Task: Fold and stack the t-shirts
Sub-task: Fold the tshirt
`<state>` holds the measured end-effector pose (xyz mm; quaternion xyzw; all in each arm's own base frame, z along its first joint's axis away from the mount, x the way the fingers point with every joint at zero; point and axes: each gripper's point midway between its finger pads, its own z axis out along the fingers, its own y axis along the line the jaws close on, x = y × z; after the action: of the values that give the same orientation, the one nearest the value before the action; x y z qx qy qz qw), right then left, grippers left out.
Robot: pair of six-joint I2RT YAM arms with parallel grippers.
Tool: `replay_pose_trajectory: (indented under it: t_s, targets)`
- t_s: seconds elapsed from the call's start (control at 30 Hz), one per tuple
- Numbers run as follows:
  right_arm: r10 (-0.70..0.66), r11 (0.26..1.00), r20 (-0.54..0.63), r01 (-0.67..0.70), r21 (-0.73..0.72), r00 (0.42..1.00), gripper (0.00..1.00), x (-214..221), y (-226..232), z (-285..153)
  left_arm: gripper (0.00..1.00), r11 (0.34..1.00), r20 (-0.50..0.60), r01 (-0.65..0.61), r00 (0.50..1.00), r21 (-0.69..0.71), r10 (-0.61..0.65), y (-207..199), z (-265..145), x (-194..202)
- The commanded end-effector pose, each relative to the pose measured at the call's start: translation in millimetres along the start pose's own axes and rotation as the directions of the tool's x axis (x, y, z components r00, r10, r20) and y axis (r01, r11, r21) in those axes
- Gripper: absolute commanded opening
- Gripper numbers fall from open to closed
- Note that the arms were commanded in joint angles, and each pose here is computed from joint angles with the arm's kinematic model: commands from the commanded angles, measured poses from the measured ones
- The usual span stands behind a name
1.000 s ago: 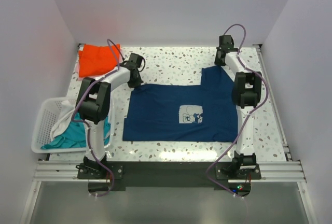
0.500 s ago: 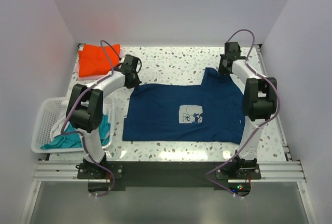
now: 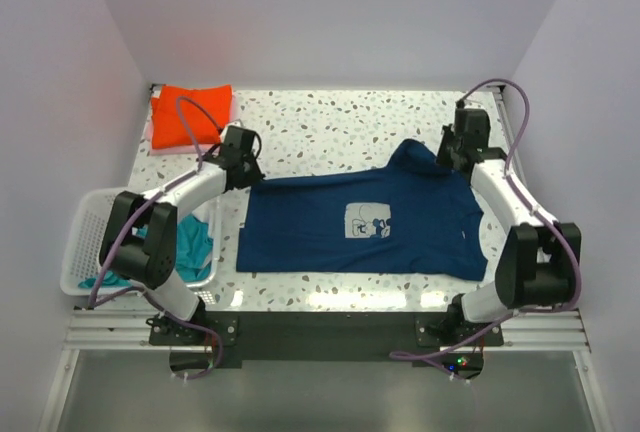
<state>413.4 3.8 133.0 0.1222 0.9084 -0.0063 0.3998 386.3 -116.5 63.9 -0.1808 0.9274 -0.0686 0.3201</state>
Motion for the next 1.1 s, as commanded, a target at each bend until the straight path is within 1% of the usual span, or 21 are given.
replay_pose_trajectory:
  t_s: [0.0, 0.03, 0.07, 0.1, 0.23, 0.37, 0.43, 0.47, 0.5, 0.6, 0.73, 0.87, 1.0, 1.07]
  targets:
    - [0.033, 0.999, 0.070, -0.035, 0.031, 0.997, 0.00, -4, -13, -34, 0.00, 0.998, 0.060, 0.036, 0.997, 0.048, -0.039, -5, -14, -7]
    - [0.036, 0.998, 0.071, -0.038, 0.040, 0.997, 0.00, 0, -16, -40, 0.00, 0.998, 0.068, 0.040, 0.997, 0.055, -0.044, -4, -17, -7]
    - [0.040, 0.999, 0.102, -0.043, 0.030, 0.994, 0.00, -4, -17, -54, 0.00, 0.998, 0.068, 0.040, 0.997, 0.055, -0.044, -3, -19, -6]
    - [0.040, 0.998, 0.082, -0.044, 0.038, 0.996, 0.00, 8, -21, -56, 0.00, 0.998, 0.060, 0.040, 0.997, 0.048, -0.043, 2, -19, 0]
    - [0.050, 0.997, 0.073, -0.054, 0.059, 0.996, 0.00, 25, -31, -75, 0.00, 0.997, 0.069, 0.047, 0.996, 0.053, -0.050, 8, -26, 5]
    - [0.048, 0.987, 0.066, -0.058, 0.150, 0.997, 0.00, 43, -53, -93, 0.00, 0.997, 0.074, 0.059, 0.995, 0.052, -0.063, 13, -33, 10]
    - [0.074, 0.981, 0.091, -0.089, 0.172, 0.993, 0.00, 43, -59, -106, 0.00, 0.996, 0.076, 0.065, 0.995, 0.059, -0.069, 16, -37, 13]
    - [0.081, 0.975, 0.081, -0.095, 0.202, 0.993, 0.00, 49, -66, -111, 0.00, 0.996, 0.070, 0.067, 0.995, 0.058, -0.071, 18, -37, 17]
    - [0.096, 0.972, 0.102, -0.115, 0.205, 0.990, 0.00, 47, -68, -118, 0.00, 0.996, 0.073, 0.070, 0.995, 0.063, -0.075, 18, -40, 17]
    - [0.112, 0.960, 0.095, -0.132, 0.245, 0.989, 0.00, 58, -77, -128, 0.00, 0.995, 0.066, 0.075, 0.995, 0.071, -0.080, 21, -44, 24]
    - [0.138, 0.958, 0.112, -0.161, 0.237, 0.984, 0.00, 65, -80, -143, 0.00, 0.993, 0.056, 0.080, 0.995, 0.084, -0.085, 24, -47, 34]
    - [0.160, 0.964, 0.077, -0.173, 0.204, 0.984, 0.00, 79, -76, -151, 0.00, 0.993, 0.042, 0.083, 0.995, 0.082, -0.086, 27, -50, 45]
    - [0.181, 0.946, 0.053, -0.188, 0.265, 0.982, 0.00, 92, -87, -157, 0.00, 0.992, 0.045, 0.091, 0.994, 0.083, -0.095, 30, -56, 50]
    - [0.182, 0.956, 0.035, -0.185, 0.228, 0.983, 0.00, 98, -81, -157, 0.00, 0.992, 0.037, 0.092, 0.995, 0.082, -0.096, 32, -57, 55]
